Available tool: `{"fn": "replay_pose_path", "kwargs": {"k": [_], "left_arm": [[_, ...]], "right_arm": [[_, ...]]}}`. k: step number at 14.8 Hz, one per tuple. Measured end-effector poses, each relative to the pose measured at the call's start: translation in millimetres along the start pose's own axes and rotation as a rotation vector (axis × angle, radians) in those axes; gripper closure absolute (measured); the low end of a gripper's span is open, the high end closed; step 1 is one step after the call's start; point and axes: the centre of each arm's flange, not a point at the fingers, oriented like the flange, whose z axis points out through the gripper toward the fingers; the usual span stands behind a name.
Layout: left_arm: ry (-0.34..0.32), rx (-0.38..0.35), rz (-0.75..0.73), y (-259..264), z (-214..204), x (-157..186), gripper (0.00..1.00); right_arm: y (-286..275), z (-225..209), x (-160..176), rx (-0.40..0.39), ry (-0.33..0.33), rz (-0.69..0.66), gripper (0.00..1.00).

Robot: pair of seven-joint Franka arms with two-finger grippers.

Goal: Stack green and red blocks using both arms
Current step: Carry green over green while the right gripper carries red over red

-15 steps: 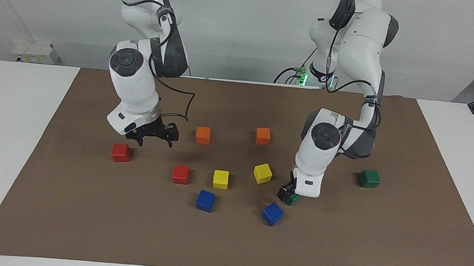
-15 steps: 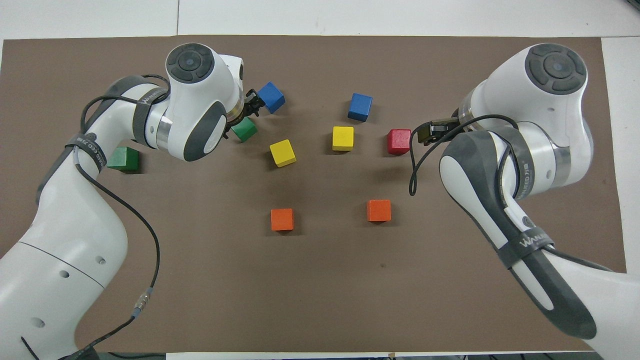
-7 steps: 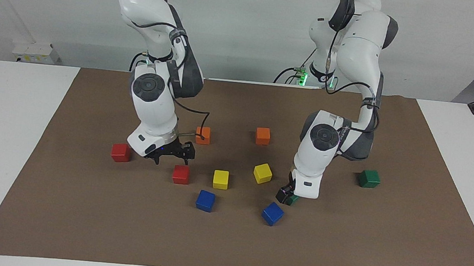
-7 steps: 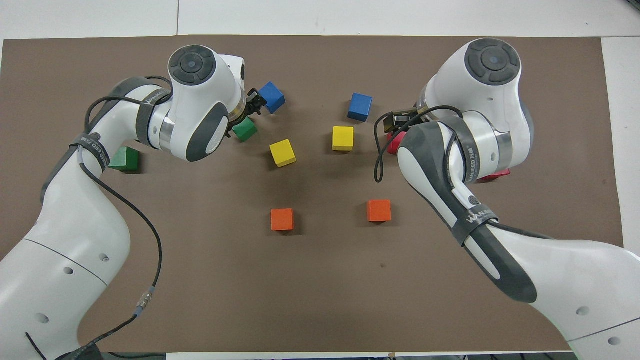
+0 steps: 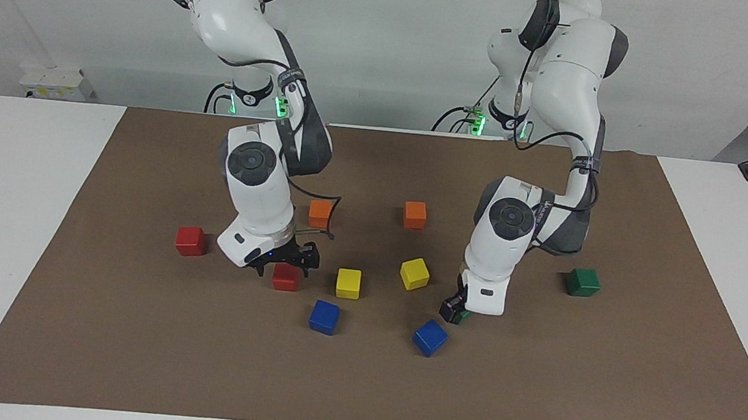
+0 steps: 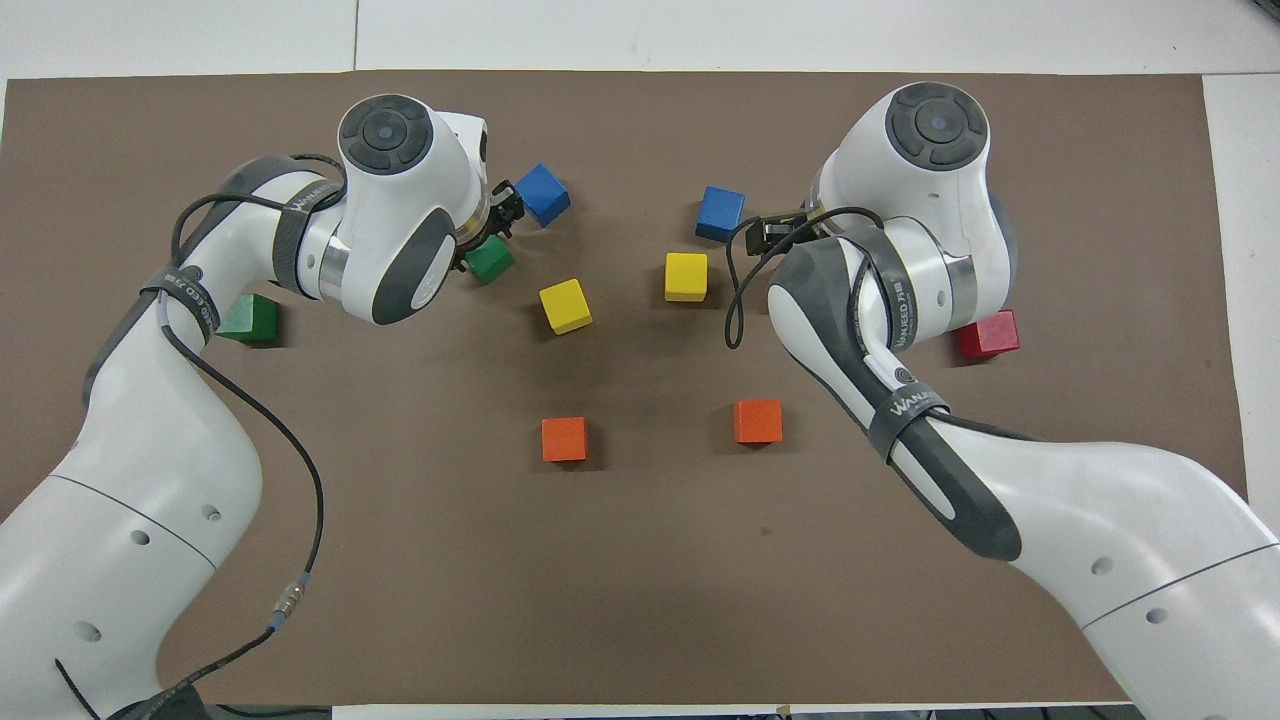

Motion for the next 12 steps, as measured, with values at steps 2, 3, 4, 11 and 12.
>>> {"fn": "replay_pose_path", "kwargs": {"k": [2, 3, 4, 11, 12], "left_arm": [[0.000, 0.001, 0.000, 0, 0, 0, 0.45], [0.000, 0.001, 0.000, 0, 0, 0, 0.45], [0.000, 0.003, 0.001, 0, 0, 0, 0.45], [-0.011, 0.117, 0.204, -56, -52, 47, 0.45], [-0.018, 0.119, 0.252, -72, -71, 59, 0.45]], "right_arm": [[0, 5, 0, -0.001, -0.006, 0.000, 0.00], [0, 7, 0, -0.002, -0.009, 0.000, 0.00], [0, 10, -1, -0.003, -0.014, -0.001, 0.00], [14, 47, -17, -0.018, -0.065, 0.013, 0.00], [14, 49, -19, -0.019, -0.069, 0.012, 0.00]]}}
